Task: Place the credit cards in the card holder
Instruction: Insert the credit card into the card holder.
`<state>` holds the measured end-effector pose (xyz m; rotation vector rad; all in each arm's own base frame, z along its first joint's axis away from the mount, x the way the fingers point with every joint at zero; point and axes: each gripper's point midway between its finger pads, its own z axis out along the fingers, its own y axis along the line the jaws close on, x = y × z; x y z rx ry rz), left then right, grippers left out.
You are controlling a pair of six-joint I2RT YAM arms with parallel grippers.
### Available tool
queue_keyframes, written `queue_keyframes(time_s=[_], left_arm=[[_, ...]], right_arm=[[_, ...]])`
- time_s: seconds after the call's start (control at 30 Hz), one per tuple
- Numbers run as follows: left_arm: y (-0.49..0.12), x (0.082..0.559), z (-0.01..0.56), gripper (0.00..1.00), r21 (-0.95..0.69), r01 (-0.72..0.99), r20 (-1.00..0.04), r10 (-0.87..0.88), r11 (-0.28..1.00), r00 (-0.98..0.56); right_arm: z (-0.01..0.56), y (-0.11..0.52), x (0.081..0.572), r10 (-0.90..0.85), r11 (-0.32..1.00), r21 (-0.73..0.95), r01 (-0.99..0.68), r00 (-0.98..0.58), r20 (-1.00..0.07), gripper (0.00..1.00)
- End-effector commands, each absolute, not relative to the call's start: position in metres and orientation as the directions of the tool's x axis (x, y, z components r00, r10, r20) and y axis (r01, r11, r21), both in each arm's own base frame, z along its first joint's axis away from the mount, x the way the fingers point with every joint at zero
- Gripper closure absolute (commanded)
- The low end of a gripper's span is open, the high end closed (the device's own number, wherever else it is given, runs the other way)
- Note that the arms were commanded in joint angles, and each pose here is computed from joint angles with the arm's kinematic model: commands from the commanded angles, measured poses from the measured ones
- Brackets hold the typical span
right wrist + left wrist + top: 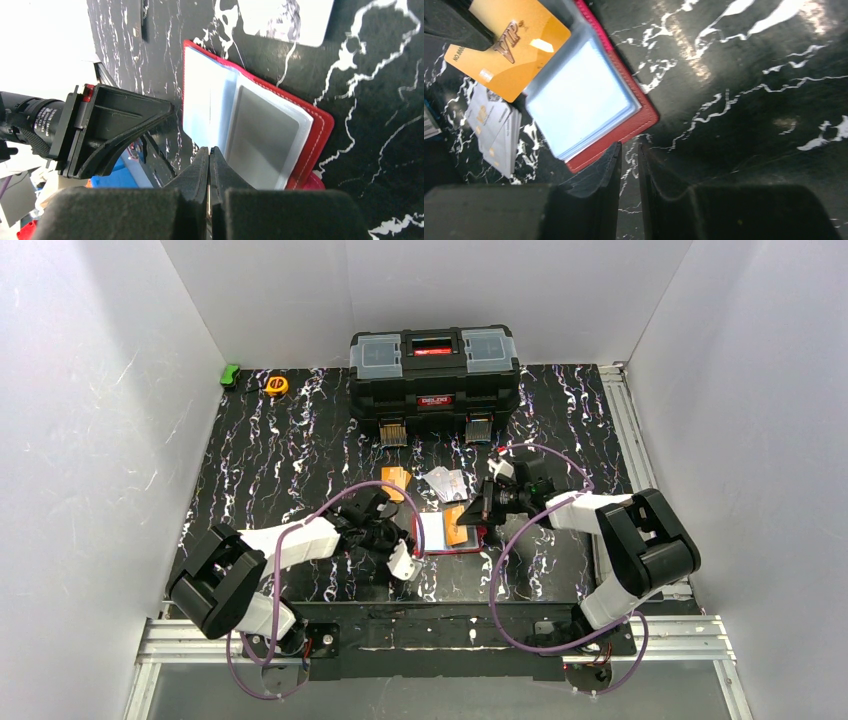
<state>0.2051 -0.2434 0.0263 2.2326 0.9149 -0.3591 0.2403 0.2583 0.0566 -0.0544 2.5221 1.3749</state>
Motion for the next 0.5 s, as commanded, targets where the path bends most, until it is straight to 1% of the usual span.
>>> queue_keyframes(time_s=[0.0,0.13,0.23,0.3,0.4,0.47], left_arm=[[-0.251,0.220,0.046,0.83,0.507,0.739,-0.505,0.543,-0.444,0.671],[-0.255,0.228,0.056,0.82,0.538,0.731,-0.496,0.544,-0.419,0.677],[-0.258,0.236,0.053,0.80,0.558,0.714,-0.477,0.541,-0.422,0.692],[-0.263,0.252,0.054,0.78,0.603,0.688,-0.452,0.537,-0.404,0.712],[-0.266,0.274,0.050,0.75,0.627,0.674,-0.427,0.551,-0.390,0.717],[-0.264,0.283,0.049,0.73,0.625,0.675,-0.431,0.548,-0.392,0.717]], right_arm=[[0.079,0.265,0.259,0.079,0.540,0.804,-0.249,-0.936,-0.343,0.99],[0.082,0.264,0.270,0.115,0.562,0.790,-0.243,-0.924,-0.366,0.99],[0.072,0.262,0.272,0.163,0.569,0.798,-0.199,-0.924,-0.347,0.99],[0.065,0.261,0.273,0.179,0.581,0.795,-0.175,-0.925,-0.335,0.99],[0.059,0.260,0.276,0.189,0.599,0.785,-0.159,-0.924,-0.331,0.99],[0.058,0.259,0.276,0.188,0.606,0.779,-0.157,-0.924,-0.332,0.99]])
